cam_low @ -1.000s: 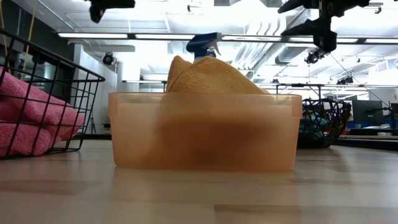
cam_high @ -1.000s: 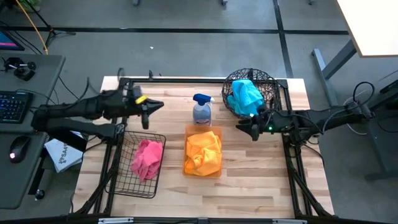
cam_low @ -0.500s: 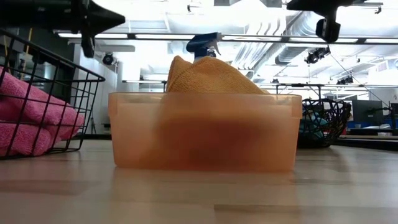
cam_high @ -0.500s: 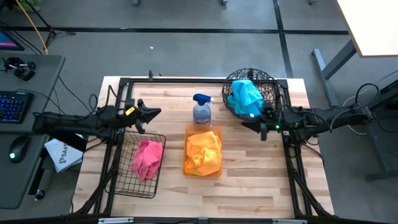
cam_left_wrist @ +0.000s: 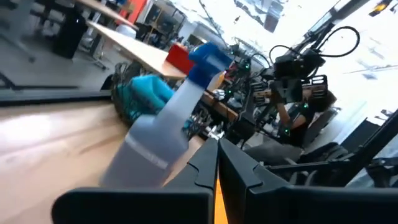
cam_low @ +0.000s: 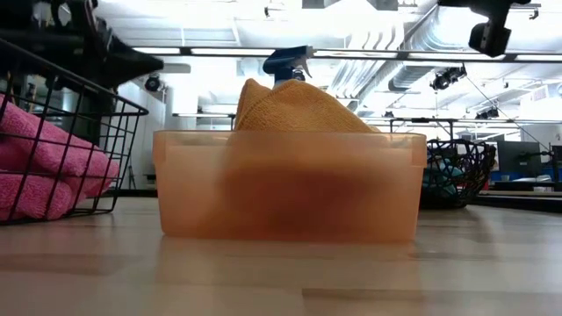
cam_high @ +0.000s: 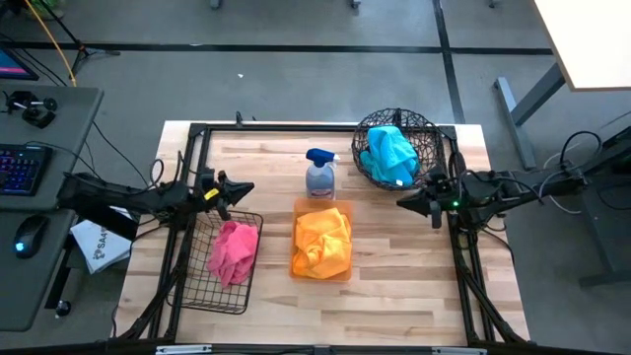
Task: Sort microfiber towel by color & place in baskets
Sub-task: Return to Home Position
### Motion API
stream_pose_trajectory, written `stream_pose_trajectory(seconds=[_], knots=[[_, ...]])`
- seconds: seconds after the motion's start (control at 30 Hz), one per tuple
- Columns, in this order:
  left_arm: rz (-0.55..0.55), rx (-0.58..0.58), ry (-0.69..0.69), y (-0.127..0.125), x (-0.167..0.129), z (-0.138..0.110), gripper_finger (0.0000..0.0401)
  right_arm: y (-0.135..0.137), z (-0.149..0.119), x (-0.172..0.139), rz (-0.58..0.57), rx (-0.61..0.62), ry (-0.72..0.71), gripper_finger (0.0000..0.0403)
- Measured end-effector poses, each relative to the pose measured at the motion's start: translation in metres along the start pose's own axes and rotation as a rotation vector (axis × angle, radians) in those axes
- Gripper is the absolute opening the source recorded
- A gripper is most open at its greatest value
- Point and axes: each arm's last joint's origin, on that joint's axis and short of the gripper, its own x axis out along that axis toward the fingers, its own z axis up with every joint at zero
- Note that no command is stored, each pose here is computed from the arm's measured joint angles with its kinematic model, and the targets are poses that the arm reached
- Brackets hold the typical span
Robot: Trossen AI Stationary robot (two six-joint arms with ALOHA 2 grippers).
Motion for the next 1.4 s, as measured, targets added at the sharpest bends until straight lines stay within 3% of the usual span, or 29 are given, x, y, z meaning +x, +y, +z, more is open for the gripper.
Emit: stream_pose_trajectory(seconds=[0.13, 0.47, 0.7, 0.83, 1.13, 1.4], knots=[[0.030, -0.039, 0.030, 0.011, -0.005, -0.013, 0.0000, -0.002, -0.003, -0.007, 0.000, -0.004, 0.030, 0.0000], [0.067, -0.084, -0.035, 0.013, -0.010, -0.008, 0.0000, -0.009, -0.026, -0.003, 0.024, -0.068, 0.120, 0.0000], [0.036, -0.103, -0.047, 0.011, -0.010, -0.005, 0.0000, -0.038, -0.056, 0.019, 0.188, -0.074, -0.055, 0.0000], [0.036, -0.102, -0.045, 0.011, -0.010, -0.005, 0.0000, -0.057, -0.050, 0.018, 0.205, -0.099, -0.103, 0.0000], [0.036, -0.101, -0.044, 0.011, -0.010, -0.006, 0.0000, -0.074, -0.033, -0.001, 0.193, -0.279, -0.210, 0.0000], [0.036, -0.101, -0.044, 0.011, -0.010, -0.006, 0.0000, -0.075, -0.042, -0.004, 0.247, -0.272, -0.217, 0.0000]])
